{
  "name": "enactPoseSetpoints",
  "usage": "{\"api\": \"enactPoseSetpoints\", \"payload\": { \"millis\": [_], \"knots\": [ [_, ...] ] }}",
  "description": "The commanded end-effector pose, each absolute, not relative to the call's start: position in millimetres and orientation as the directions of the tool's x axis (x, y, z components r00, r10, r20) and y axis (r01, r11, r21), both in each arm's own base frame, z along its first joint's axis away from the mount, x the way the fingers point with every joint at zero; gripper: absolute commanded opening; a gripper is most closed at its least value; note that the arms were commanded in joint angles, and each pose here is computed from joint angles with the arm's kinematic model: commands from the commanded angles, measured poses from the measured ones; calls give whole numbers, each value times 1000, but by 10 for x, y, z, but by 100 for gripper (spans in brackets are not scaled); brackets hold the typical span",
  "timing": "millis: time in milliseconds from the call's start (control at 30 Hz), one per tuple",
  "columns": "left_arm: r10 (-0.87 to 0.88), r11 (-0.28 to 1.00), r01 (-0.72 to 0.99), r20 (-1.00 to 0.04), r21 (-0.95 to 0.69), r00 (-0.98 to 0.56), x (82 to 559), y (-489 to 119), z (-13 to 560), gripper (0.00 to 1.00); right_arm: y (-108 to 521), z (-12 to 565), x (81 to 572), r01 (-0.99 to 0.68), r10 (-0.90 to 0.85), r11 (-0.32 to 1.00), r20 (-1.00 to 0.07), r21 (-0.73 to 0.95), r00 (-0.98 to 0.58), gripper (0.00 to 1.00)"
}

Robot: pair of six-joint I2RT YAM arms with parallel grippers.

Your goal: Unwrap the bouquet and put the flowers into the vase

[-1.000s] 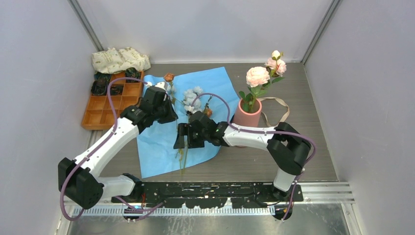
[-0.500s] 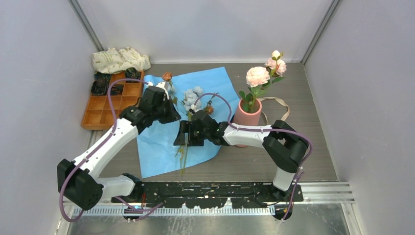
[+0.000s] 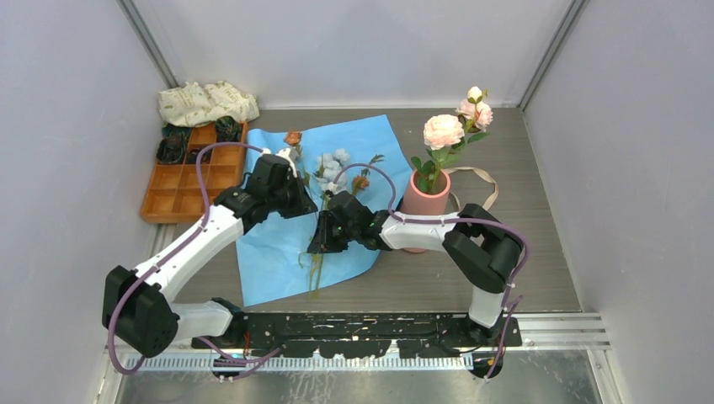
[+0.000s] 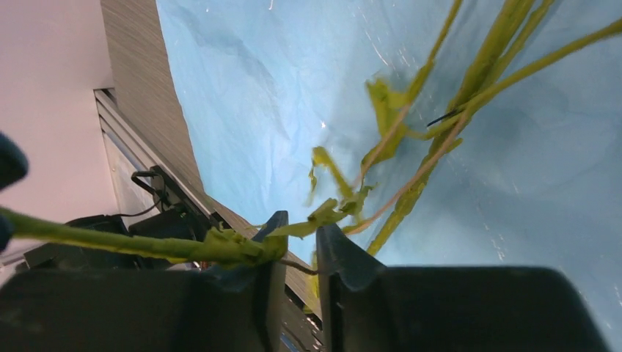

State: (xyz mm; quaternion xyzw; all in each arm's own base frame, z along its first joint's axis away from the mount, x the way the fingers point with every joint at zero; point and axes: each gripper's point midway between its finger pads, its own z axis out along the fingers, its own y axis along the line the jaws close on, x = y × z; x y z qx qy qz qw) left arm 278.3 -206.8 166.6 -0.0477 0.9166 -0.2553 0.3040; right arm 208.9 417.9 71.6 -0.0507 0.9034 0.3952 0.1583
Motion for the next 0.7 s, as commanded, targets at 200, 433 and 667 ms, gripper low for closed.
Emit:
{"api": "enactPoseSetpoints", "payload": {
  "millis": [200, 433, 667],
  "knots": [
    [-235, 866, 106, -586, -488, -776, 2793, -2054, 1894, 12, 4268, 950, 2171, -275, 18, 651, -377, 708, -926, 1],
    [-309, 935, -35, -761, -352, -570, 2812, -1370, 2548, 42, 4261, 1171, 2099, -350, -53, 667, -427, 658, -903, 1],
    [-381, 925, -131, -865, -358, -326, 2516, -751, 3262, 51, 4541, 1531, 1995, -499, -176, 643, -522, 580, -834, 1]
  ]
}}
